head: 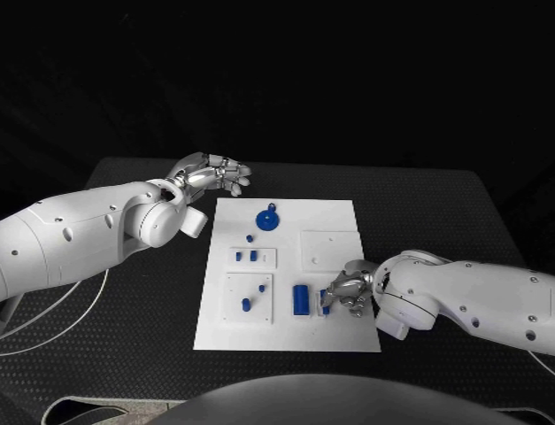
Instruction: Assemble the parts on the task board
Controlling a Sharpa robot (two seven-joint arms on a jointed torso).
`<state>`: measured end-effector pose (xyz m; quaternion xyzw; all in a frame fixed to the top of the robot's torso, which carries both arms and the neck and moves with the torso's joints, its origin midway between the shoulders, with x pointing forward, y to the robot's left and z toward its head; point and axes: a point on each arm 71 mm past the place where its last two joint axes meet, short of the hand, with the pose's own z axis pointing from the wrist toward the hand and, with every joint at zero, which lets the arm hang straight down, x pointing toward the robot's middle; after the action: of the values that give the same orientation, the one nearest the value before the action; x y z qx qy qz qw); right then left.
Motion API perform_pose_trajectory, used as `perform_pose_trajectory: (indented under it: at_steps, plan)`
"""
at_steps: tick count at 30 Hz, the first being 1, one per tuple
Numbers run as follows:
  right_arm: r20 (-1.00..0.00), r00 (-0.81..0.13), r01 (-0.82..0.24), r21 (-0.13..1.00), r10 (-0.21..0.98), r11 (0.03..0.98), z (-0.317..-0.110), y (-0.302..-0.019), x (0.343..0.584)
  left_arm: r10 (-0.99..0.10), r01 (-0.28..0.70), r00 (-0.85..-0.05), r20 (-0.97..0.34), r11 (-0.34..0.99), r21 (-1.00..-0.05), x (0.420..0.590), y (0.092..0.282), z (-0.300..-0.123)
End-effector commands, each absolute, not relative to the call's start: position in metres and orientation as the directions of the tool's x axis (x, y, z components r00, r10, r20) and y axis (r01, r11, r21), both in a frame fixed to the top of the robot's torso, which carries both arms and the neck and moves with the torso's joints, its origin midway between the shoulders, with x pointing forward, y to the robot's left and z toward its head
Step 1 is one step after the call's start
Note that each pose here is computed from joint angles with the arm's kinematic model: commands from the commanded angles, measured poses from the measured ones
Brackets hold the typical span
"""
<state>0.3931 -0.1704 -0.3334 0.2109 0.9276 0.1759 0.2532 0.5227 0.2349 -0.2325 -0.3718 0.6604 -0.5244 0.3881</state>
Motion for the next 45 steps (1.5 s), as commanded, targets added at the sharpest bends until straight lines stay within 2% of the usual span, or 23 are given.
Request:
perform_pose_trajectory:
  at_steps: [1, 45]
  plan:
    - [-0.377, -0.802, 0.291, 0.430, 0.463, 0.855, -0.3348, -0.1678, 0.3910, -0.891, -0.075, -0.439, -0.119, 0.169, -0.983, 0.5222, 0.2320, -0.2309]
    - [-0.375, -0.812, 0.268, 0.442, 0.448, 0.856, -0.3346, -0.1613, 0.3878, -0.890, -0.079, -0.440, -0.120, 0.171, -0.982, 0.5227, 0.2323, -0.2315]
